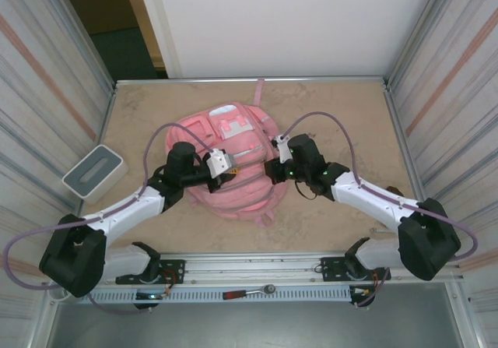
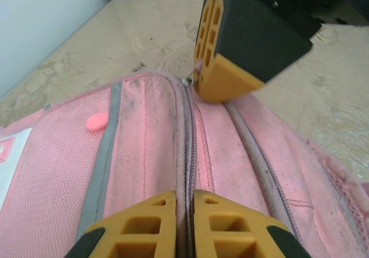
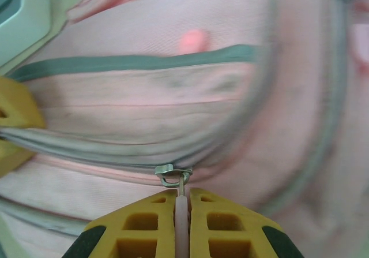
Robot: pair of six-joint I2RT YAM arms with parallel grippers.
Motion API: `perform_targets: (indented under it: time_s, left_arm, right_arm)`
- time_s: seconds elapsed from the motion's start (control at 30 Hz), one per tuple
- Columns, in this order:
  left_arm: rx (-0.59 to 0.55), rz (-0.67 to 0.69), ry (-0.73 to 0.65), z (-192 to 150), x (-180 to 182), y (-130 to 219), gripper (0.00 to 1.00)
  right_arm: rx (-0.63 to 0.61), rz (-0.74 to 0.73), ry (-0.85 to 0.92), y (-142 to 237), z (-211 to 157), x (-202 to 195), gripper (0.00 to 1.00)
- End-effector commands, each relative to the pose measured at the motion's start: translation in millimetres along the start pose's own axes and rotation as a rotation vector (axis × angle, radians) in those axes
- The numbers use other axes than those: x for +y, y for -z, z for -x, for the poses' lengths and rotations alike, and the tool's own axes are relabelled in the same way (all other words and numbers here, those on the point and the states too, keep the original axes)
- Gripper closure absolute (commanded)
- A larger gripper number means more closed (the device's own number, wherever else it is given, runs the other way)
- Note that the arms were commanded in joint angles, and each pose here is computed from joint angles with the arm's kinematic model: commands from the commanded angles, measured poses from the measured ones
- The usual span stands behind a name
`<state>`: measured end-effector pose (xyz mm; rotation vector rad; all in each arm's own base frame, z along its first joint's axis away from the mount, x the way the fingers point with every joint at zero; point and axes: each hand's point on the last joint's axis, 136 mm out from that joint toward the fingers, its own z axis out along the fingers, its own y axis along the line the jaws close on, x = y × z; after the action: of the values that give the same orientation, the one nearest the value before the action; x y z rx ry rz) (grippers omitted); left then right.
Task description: Pack the student bag
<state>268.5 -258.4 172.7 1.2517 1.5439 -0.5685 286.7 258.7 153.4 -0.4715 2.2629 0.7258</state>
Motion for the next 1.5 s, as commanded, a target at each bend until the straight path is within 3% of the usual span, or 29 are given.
perform_targets:
  time_s: [0.0,0.07,0.17,0.3,0.4,0.53,0.67,0.87,1.0,1.13,1.27,1.47]
  left_arm:
    - [-0.068,0.088,-0.021,18,21,12,1.0]
    - [-0.059,0.084,-0.018,17,22,10,0.94]
    - [-0.052,0.044,-0.017,20,17,9,0.74]
    - [-0.011,0.013,-0.067,26,7,4,0.55]
    - [0.032,-0.003,-0.11,26,-2,-3,0.48]
    - [0.049,-0.02,-0.123,27,-7,-9,0.46]
    - [0.065,-0.028,-0.125,22,-9,-12,0.51]
    - [0.082,-0.033,-0.122,13,-10,-15,0.69]
    - [0.088,-0.049,-0.114,9,-11,-16,0.87]
    - [0.037,-0.09,-0.11,15,-16,-13,0.99]
    - [-0.059,-0.099,-0.107,23,-18,-3,1.0]
    - [-0.101,-0.049,-0.059,22,-1,10,1.0]
  right_arm:
    - [0.026,-0.084,-0.051,8,-9,-21,1.0]
    - [0.018,-0.034,-0.044,9,-5,-8,1.0]
    - [-0.002,0.028,-0.009,13,4,16,1.0]
    - [-0.038,0.111,0.031,23,17,48,1.0]
    - [-0.063,0.153,0.052,29,25,66,1.0]
    - [-0.076,0.192,0.075,34,28,83,1.0]
    - [-0.078,0.213,0.082,35,27,90,1.0]
    - [-0.068,0.187,0.081,32,23,85,1.0]
    - [-0.071,0.166,0.081,32,22,80,1.0]
    - [-0.068,0.128,0.066,32,22,66,1.0]
    - [-0.031,0.087,0.027,32,15,40,1.0]
    - [-0.013,0.033,-0.068,34,11,4,1.0]
